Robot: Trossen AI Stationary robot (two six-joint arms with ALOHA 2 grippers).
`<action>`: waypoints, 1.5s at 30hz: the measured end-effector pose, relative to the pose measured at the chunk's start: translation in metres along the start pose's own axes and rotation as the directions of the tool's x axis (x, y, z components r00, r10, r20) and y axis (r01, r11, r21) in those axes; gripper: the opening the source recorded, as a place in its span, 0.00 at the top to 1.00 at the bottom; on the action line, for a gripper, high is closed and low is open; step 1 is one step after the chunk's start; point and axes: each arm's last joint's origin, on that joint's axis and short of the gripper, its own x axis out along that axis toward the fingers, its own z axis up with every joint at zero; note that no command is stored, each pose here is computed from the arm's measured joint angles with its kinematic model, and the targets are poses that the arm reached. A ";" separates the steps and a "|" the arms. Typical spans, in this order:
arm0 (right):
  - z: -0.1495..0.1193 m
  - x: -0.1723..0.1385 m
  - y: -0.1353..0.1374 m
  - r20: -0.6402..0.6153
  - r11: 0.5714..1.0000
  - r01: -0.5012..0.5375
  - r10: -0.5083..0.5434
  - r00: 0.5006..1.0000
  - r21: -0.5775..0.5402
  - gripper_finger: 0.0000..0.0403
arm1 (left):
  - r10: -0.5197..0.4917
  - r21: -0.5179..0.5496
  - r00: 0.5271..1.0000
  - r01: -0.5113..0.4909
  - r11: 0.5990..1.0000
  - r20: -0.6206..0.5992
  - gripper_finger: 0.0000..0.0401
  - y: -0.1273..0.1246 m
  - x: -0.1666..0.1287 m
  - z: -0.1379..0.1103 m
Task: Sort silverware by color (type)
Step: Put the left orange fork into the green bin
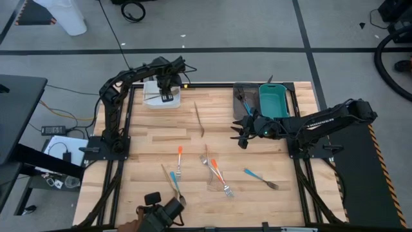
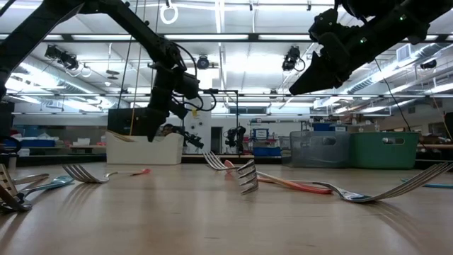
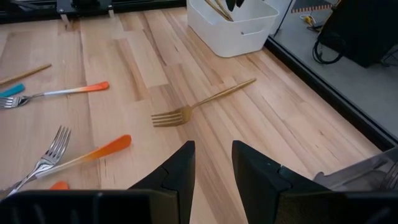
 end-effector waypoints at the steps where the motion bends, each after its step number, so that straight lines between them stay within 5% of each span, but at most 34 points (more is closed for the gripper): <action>1: 0.000 0.000 0.000 0.000 1.000 0.000 0.000 1.000 0.000 0.71 | 0.010 0.006 1.000 -0.010 1.000 -0.009 0.68 -0.001 -0.001 0.000; 7: 0.000 0.000 0.000 0.000 1.000 0.000 0.000 1.000 -0.002 0.71 | 0.024 0.044 1.000 -0.024 0.999 -0.007 0.65 -0.012 -0.024 -0.005; 20: -0.001 0.000 0.001 -0.008 1.000 -0.025 0.025 1.000 -0.002 0.71 | 0.050 0.046 0.979 -0.060 0.997 0.197 0.65 -0.059 -0.097 -0.013; 45: -0.007 -0.007 0.015 -0.041 0.997 -0.078 0.077 0.996 -0.026 0.71 | 0.028 0.162 0.959 -0.077 0.984 0.284 0.65 -0.165 -0.137 -0.005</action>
